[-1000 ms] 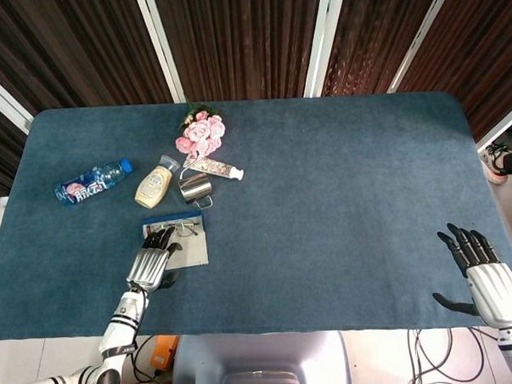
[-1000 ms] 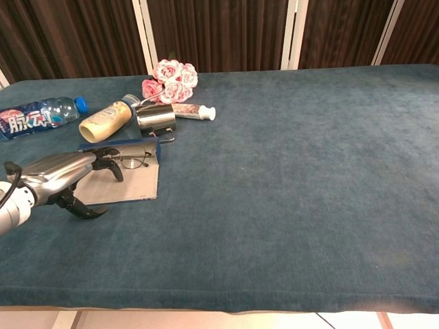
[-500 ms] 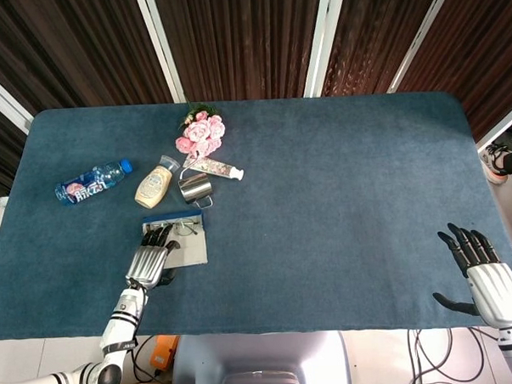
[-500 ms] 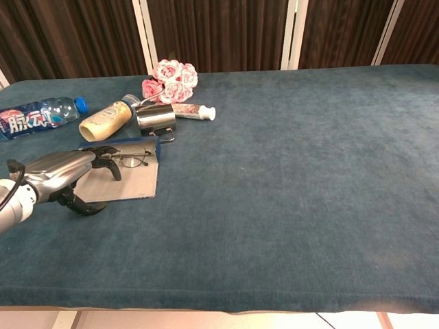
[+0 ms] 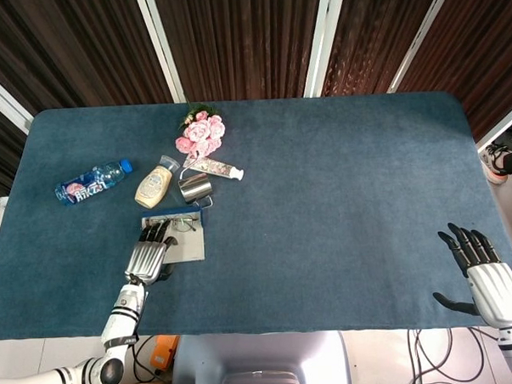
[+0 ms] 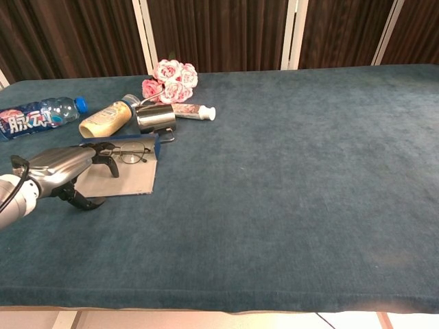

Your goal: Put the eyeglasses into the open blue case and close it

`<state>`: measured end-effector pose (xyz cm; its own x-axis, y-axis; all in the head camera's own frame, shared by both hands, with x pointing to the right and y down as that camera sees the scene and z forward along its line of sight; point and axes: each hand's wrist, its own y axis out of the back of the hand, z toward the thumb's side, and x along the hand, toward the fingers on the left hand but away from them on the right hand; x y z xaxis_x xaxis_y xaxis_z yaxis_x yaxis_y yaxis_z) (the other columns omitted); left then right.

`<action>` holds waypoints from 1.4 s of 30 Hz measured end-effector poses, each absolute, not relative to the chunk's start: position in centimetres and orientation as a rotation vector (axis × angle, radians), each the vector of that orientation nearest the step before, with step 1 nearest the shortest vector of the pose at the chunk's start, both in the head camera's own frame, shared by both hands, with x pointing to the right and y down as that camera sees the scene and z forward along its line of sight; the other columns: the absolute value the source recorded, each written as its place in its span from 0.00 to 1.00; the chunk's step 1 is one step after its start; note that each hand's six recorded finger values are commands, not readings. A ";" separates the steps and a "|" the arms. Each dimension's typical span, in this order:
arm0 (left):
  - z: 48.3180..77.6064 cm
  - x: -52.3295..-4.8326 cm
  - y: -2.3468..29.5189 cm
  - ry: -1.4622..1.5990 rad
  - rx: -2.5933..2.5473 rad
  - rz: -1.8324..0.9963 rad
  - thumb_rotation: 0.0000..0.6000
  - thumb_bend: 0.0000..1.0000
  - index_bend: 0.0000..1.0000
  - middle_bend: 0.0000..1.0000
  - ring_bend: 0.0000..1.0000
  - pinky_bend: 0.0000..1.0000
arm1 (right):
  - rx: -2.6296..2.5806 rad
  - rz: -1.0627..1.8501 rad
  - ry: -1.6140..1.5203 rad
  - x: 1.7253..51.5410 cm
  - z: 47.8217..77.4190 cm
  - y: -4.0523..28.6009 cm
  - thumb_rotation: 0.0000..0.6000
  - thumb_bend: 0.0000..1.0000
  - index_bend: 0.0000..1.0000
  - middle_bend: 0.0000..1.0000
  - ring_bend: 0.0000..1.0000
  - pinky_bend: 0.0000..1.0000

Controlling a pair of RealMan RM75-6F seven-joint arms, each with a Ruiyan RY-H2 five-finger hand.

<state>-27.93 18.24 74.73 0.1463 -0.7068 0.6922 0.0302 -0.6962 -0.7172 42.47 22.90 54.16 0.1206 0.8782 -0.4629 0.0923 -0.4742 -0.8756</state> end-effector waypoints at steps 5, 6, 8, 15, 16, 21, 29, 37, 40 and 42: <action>74.6 -27.9 17.9 0.677 -1.835 -1.588 1.00 0.48 0.44 0.00 0.00 0.10 | -1.699 1.425 -0.950 42.5 54.2 22.9 1.00 0.27 0.00 0.00 0.00 0.01; 74.6 -27.9 17.7 0.687 -1.835 -1.581 1.00 0.49 0.44 0.00 0.00 0.10 | -1.698 1.426 -0.950 42.5 54.2 22.9 1.00 0.27 0.00 0.00 0.00 0.01; 74.5 -27.8 17.6 0.702 -1.835 -1.571 1.00 0.49 0.45 0.00 0.00 0.10 | -1.699 1.425 -0.950 42.4 54.2 22.9 1.00 0.27 0.00 0.00 0.00 0.01; 74.6 -27.8 16.8 0.750 -1.826 -1.549 1.00 0.52 0.46 0.01 0.00 0.11 | -1.699 1.424 -0.953 42.5 54.2 22.9 1.00 0.27 0.00 0.00 0.00 0.01; 74.7 -27.8 16.7 0.754 -1.823 -1.547 1.00 0.52 0.47 0.01 0.00 0.11 | -1.700 1.424 -0.953 42.5 54.2 22.9 1.00 0.27 0.00 0.00 0.00 0.01; 74.6 -27.5 16.1 0.792 -1.817 -1.527 1.00 0.52 0.46 0.01 0.00 0.11 | -1.701 1.422 -0.958 42.5 54.1 22.9 1.00 0.27 0.00 0.00 0.00 0.01; 74.8 -27.5 14.8 0.852 -1.777 -1.499 1.00 0.50 0.46 0.02 0.00 0.11 | -1.701 1.422 -0.960 42.5 54.1 22.8 1.00 0.27 0.00 0.00 0.00 0.01; 75.4 -27.7 14.3 0.875 -1.754 -1.502 1.00 0.51 0.49 0.03 0.00 0.12 | -1.698 1.425 -0.960 42.6 54.1 22.8 1.00 0.27 0.00 0.00 0.00 0.01; 75.2 -27.7 14.5 0.889 -1.764 -1.489 1.00 0.53 0.53 0.04 0.00 0.12 | -1.698 1.426 -0.957 42.6 54.1 22.8 1.00 0.27 0.00 0.00 0.00 0.01; 75.0 -27.6 14.7 0.901 -1.782 -1.478 1.00 0.56 0.56 0.05 0.00 0.12 | -1.697 1.426 -0.955 42.5 54.2 22.8 1.00 0.27 0.00 0.00 0.00 0.01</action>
